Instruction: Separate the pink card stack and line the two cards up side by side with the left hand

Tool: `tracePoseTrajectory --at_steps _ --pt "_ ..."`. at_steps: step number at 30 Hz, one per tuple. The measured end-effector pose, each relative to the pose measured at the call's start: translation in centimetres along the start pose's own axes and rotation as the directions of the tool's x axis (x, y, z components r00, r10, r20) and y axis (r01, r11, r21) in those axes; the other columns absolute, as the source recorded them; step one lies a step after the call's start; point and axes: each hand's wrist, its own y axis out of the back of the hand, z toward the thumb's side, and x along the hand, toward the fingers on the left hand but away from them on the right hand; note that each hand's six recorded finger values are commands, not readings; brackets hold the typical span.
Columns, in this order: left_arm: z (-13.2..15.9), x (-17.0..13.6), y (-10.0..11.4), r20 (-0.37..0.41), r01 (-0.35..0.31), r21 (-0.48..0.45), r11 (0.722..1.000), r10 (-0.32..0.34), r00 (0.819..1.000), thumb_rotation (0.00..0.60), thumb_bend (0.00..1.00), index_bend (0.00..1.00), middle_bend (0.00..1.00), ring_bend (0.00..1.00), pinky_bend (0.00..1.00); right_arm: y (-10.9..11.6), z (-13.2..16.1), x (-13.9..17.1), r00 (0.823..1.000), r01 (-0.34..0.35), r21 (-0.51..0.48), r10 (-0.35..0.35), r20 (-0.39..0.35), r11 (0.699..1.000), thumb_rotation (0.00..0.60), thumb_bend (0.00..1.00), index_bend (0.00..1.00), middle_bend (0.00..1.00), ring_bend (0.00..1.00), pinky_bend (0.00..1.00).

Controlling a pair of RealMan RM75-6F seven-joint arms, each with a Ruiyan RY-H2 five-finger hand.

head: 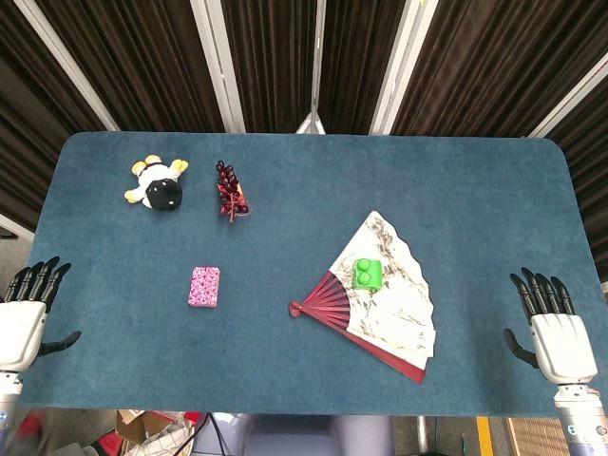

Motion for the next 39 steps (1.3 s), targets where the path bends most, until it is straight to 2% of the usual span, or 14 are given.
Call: tracePoseTrajectory --at_steps 12,21,30,34,39 --pt "0.2 0.0 -0.4 0.000 0.024 0.006 1.000 -0.024 1.000 0.600 0.11 0.00 0.00 0.00 0.00 0.1 0.0 0.1 1.000 0.001 -0.001 -0.001 -0.001 1.000 0.600 0.37 0.00 0.00 0.00 0.05" --pt "1.7 2.2 -1.1 0.011 0.116 0.014 0.993 -0.116 0.993 0.600 0.11 0.01 0.00 0.00 0.00 0.0 0.0 0.0 1.000 -0.003 -0.012 0.003 0.000 1.000 0.600 0.37 0.00 0.00 0.00 0.05" --pt "4.7 7.1 -3.3 -0.014 0.272 0.022 0.962 -0.271 0.962 0.600 0.16 0.13 0.00 0.00 0.00 0.0 0.1 0.0 1.000 -0.005 -0.018 0.005 -0.006 1.000 0.600 0.37 0.00 0.00 0.00 0.05" --pt "7.2 9.2 -4.7 -0.014 0.333 0.031 0.942 -0.333 0.943 0.600 0.16 0.16 0.00 0.00 0.00 0.0 0.0 0.0 1.000 -0.006 -0.026 0.006 -0.002 1.000 0.600 0.37 0.00 0.00 0.00 0.05" --pt "11.8 11.2 -7.0 0.018 0.392 0.065 0.918 -0.394 0.919 0.600 0.16 0.19 0.00 0.00 0.00 0.0 0.0 0.0 1.000 -0.008 -0.037 0.008 -0.001 0.999 0.600 0.37 0.00 0.00 0.00 0.05"
